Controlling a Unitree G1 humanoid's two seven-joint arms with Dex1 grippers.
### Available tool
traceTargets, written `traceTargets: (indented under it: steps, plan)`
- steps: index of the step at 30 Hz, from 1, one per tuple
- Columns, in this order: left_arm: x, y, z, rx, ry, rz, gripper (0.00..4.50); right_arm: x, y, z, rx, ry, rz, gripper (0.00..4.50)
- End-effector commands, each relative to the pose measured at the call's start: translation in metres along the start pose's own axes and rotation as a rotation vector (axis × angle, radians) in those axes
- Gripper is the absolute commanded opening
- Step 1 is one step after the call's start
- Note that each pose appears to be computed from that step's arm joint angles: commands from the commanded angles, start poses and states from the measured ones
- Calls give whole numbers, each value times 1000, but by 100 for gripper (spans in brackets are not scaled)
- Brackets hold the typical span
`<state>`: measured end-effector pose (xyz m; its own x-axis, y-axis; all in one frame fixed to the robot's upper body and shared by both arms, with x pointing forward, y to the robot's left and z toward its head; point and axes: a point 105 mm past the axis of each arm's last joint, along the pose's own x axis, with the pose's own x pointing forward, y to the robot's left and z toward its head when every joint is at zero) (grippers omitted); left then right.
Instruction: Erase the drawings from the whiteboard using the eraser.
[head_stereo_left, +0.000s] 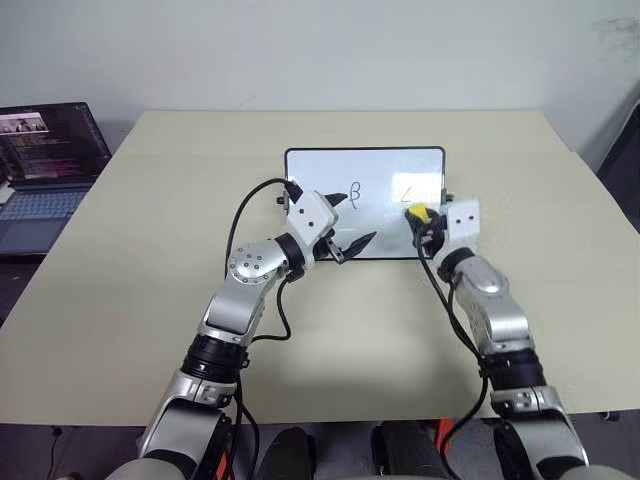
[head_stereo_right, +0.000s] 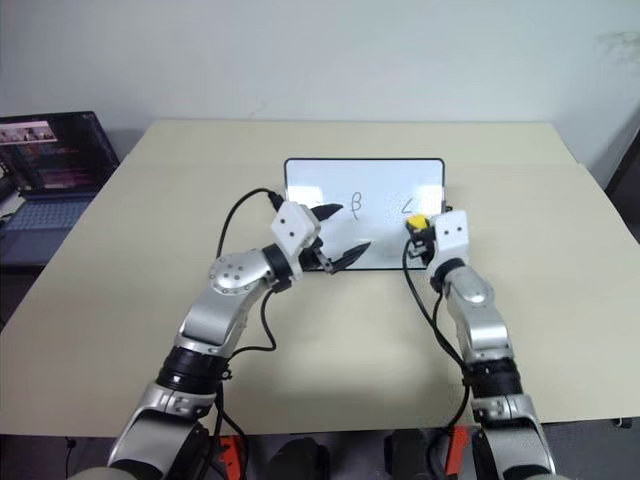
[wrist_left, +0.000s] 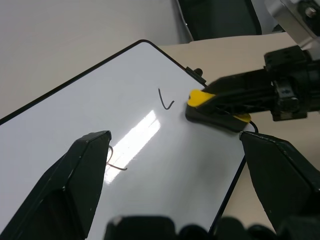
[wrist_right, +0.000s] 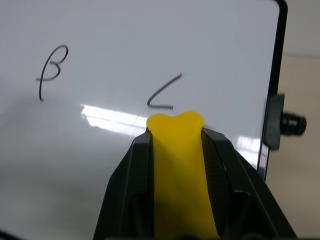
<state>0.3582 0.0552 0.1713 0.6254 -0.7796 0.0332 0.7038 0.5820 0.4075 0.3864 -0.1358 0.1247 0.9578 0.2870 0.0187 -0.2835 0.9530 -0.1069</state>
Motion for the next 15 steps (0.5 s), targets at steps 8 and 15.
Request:
traceTargets:
  steps: [8, 15]
  plan:
    - [-2, 3, 12, 28, -38, 10, 450, -11, -15, 23, 6, -6, -51, 107]
    - [-4, 3, 7, 27, -24, 11, 450, 14, -14, 93, 2, -191, -62, 107]
